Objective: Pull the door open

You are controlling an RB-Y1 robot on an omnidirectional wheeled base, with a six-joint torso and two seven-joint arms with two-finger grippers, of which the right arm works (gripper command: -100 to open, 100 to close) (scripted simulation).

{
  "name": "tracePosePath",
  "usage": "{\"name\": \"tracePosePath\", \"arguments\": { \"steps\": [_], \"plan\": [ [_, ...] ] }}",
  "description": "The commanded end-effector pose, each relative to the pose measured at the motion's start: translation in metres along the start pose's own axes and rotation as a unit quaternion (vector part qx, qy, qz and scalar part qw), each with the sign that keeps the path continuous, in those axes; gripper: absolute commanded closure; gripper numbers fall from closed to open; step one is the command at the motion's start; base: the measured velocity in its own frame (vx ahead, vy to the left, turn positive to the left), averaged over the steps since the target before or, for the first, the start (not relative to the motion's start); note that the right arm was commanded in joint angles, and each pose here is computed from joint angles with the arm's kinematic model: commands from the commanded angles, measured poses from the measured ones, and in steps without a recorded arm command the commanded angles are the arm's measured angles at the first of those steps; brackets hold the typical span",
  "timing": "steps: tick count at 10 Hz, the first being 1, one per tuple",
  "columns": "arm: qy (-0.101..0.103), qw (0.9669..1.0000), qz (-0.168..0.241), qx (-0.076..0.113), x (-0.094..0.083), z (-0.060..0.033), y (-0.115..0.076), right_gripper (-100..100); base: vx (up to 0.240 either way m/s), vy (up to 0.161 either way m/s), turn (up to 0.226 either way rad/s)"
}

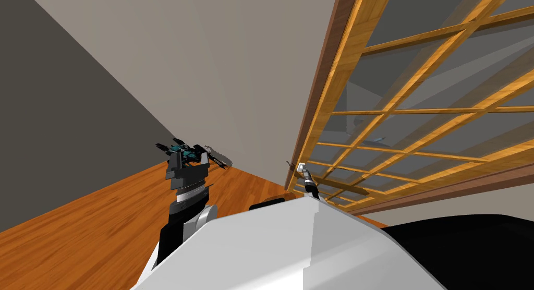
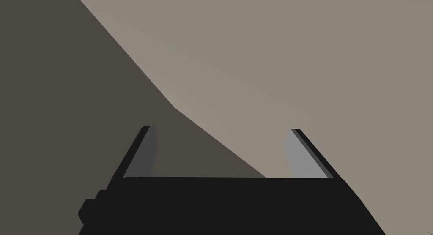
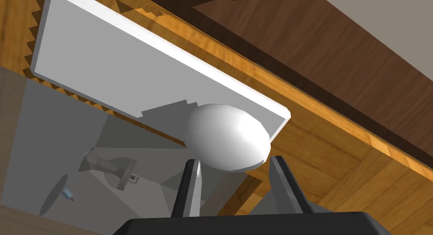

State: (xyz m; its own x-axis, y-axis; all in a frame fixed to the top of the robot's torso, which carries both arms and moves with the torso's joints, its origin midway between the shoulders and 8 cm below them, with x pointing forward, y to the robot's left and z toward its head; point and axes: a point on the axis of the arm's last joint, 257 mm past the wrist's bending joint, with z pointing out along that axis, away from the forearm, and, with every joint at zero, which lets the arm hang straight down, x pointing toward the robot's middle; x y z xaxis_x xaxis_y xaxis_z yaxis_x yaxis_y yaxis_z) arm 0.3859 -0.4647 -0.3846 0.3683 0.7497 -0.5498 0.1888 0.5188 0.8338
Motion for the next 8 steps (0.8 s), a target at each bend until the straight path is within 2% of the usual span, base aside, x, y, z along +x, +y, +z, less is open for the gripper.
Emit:
{"name": "tracePosePath", "arguments": {
  "steps": [1,4,5,6,8],
  "plan": [
    [0.003,0.9995,0.033,-0.003,0.007,0.001,0.004,100,-0.028,-0.003,0.035],
    [0.002,0.9982,0.06,-0.003,0.0058,0.0014,0.0037,100,-0.026,-0.004,0.029],
    [0.001,0.9966,0.083,-0.002,0.0046,0.0019,0.0033,100,-0.031,-0.002,0.029],
    [0.001,0.9964,0.084,-0.002,0.0046,0.0019,0.0033,100,-0.03,-0.001,0.026],
    [-0.002,0.9924,0.123,-0.002,0.0024,0.0027,0.0025,100,-0.037,0.002,0.056]
  ]
}}
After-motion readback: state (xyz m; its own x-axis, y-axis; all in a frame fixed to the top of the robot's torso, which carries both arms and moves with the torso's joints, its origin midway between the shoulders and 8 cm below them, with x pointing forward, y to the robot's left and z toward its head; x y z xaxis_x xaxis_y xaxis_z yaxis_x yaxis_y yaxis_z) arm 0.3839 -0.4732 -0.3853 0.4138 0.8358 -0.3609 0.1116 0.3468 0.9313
